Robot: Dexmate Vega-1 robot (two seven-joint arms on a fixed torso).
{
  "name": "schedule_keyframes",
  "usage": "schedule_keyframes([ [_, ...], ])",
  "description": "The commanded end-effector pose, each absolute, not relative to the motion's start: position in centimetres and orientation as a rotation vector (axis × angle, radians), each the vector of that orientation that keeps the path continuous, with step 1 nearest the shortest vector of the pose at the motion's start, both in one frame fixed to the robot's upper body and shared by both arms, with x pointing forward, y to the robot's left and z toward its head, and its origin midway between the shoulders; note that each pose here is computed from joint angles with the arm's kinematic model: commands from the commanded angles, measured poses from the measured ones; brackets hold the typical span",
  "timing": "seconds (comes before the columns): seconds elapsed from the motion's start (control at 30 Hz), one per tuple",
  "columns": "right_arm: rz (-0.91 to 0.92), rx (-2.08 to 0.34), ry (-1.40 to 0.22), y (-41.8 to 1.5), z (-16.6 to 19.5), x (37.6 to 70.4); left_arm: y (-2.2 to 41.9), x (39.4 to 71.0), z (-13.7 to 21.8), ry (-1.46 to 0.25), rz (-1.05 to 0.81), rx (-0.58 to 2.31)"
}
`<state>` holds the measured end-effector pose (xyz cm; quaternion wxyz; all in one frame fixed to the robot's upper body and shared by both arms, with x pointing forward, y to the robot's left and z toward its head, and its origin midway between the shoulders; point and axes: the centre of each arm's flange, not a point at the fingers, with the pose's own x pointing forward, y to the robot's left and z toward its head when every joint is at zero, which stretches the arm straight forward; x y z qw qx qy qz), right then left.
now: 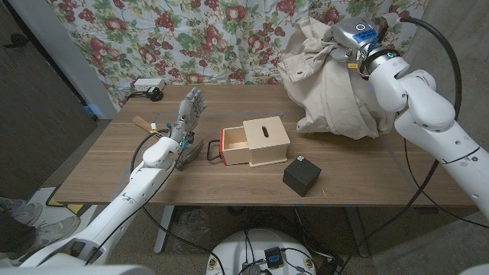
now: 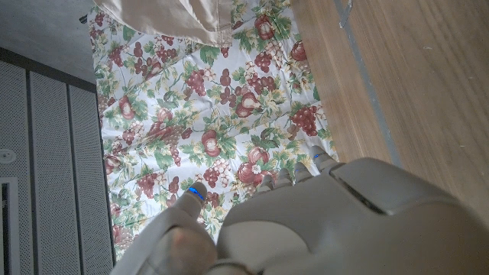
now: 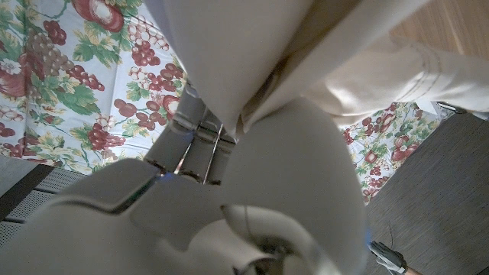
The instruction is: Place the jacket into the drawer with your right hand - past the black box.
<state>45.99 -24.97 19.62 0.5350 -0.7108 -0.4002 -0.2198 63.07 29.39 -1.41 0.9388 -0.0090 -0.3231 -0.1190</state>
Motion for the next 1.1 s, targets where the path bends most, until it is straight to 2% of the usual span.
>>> schedule_keyframes([
  [0.03,-0.508,-1.684,-1.02,-23.4,20.3,44.8,29.7,63.1,-1.4,-0.66,-0.247,-0.022],
  [1.1,-0.435,-1.655,-1.166,-19.1,22.4,42.6,30.3,63.5,-2.0,-0.657,-0.243,-0.042],
])
